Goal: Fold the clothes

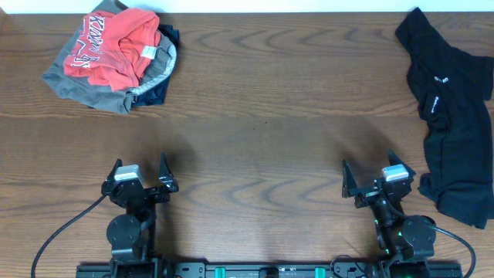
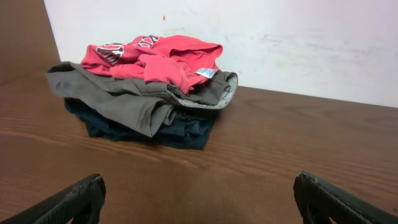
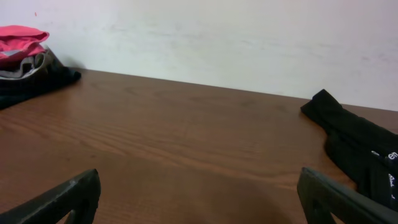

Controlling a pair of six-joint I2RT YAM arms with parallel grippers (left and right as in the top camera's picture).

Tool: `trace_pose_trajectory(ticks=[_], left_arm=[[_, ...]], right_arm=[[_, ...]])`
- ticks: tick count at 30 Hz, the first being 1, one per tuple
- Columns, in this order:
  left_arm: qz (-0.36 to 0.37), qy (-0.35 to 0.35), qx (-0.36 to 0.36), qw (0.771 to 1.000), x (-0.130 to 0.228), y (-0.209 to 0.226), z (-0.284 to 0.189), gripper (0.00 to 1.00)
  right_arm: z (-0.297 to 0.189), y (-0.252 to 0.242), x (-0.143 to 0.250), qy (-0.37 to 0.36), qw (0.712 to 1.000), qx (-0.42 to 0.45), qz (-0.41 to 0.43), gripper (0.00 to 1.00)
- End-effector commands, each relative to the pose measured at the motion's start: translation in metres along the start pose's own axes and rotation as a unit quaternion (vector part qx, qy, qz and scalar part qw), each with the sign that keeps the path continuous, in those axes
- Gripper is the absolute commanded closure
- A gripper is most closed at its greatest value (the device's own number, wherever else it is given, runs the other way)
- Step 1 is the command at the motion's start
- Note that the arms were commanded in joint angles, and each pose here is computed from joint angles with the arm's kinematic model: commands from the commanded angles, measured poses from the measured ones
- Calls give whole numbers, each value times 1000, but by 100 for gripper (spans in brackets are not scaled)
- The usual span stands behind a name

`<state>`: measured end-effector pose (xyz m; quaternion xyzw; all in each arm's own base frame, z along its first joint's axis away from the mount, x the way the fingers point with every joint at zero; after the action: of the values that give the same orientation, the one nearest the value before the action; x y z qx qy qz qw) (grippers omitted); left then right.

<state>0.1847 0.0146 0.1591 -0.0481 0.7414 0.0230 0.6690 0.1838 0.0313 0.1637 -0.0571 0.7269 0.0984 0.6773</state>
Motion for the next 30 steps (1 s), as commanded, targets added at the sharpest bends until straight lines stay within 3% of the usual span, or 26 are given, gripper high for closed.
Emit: trace_pose_trajectory(ticks=[1,15,30], left_arm=[[-3,30,-7,1000,15,2,1,2],[-3,30,-7,1000,15,2,1,2],[-4,19,33,999,10,-7,1,2]], right_arm=[[0,-3,1,2,1000,7,8,1],[0,-9,1,1,999,35,8,1],[-3,-7,-29,-79,997,28,-1,1]])
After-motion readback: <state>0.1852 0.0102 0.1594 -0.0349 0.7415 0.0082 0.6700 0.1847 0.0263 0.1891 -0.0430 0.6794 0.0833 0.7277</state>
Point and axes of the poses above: each gripper's point midway between its finger pads, its own z axis out along the fingers, its own y axis along the line the jaws close on, x = y × z, the point moved 6 cm from there along -z, back along the fingers, and after that the axes turned 5 degrees about z, right-handed, at the moved point
